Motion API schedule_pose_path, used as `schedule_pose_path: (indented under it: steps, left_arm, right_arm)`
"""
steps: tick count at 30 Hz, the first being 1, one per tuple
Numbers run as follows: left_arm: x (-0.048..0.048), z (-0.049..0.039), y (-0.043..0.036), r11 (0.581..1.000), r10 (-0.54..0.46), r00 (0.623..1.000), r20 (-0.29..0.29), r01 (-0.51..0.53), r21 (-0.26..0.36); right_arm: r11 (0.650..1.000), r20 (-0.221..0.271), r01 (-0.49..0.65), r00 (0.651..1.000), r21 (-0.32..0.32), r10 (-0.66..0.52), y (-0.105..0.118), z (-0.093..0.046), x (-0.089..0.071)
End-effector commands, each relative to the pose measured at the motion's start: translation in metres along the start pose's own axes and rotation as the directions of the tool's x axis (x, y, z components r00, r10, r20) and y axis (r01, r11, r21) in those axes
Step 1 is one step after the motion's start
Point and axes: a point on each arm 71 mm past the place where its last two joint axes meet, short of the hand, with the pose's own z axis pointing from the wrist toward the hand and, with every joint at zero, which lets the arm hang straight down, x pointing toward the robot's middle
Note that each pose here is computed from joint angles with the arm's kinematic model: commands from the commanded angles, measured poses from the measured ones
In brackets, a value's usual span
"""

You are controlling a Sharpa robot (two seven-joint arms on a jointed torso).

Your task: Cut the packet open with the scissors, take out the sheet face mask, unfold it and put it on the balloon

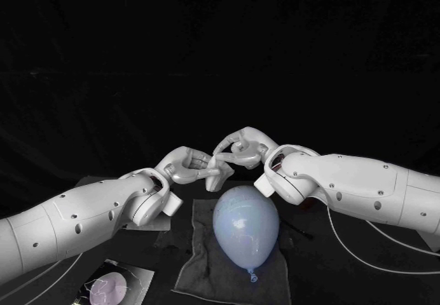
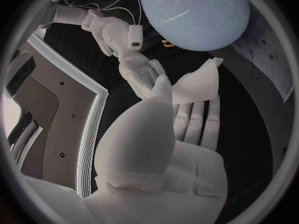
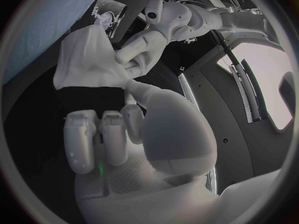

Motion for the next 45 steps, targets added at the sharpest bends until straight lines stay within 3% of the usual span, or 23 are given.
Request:
schedule_pose_path:
  steps: [1, 10, 21, 37, 45]
  left_arm:
    - [0.0, 0.0, -0.0001, 0.999, 0.037, 0.999, -0.012, -0.037, -0.006]
    - [-0.0066, -0.0011, 0.0024, 0.998, 0.054, 0.998, 0.029, -0.053, -0.018]
    - [-0.0009, 0.0012, 0.0013, 0.999, 0.045, 0.999, 0.007, -0.045, -0.026]
    - [-0.0108, -0.0021, 0.0065, 0.995, -0.054, 0.993, 0.105, 0.063, -0.075]
    - [-0.0075, -0.0039, 0.0082, 0.985, -0.129, 0.989, 0.068, 0.136, -0.103]
  right_arm:
    - [1.0, -0.006, 0.01, 1.0, -0.019, -0.01, 0.002, 0.0, 0.0]
    - [1.0, 0.007, 0.019, 1.0, -0.011, -0.019, -0.002, 0.001, -0.004]
    - [1.0, 0.004, 0.019, 1.0, -0.014, -0.019, 0.0, 0.004, -0.001]
    - [1.0, 0.012, 0.025, 1.0, -0.007, -0.025, -0.001, 0.005, -0.003]
    - [1.0, 0.021, 0.024, 0.999, -0.003, -0.024, -0.002, 0.006, -0.004]
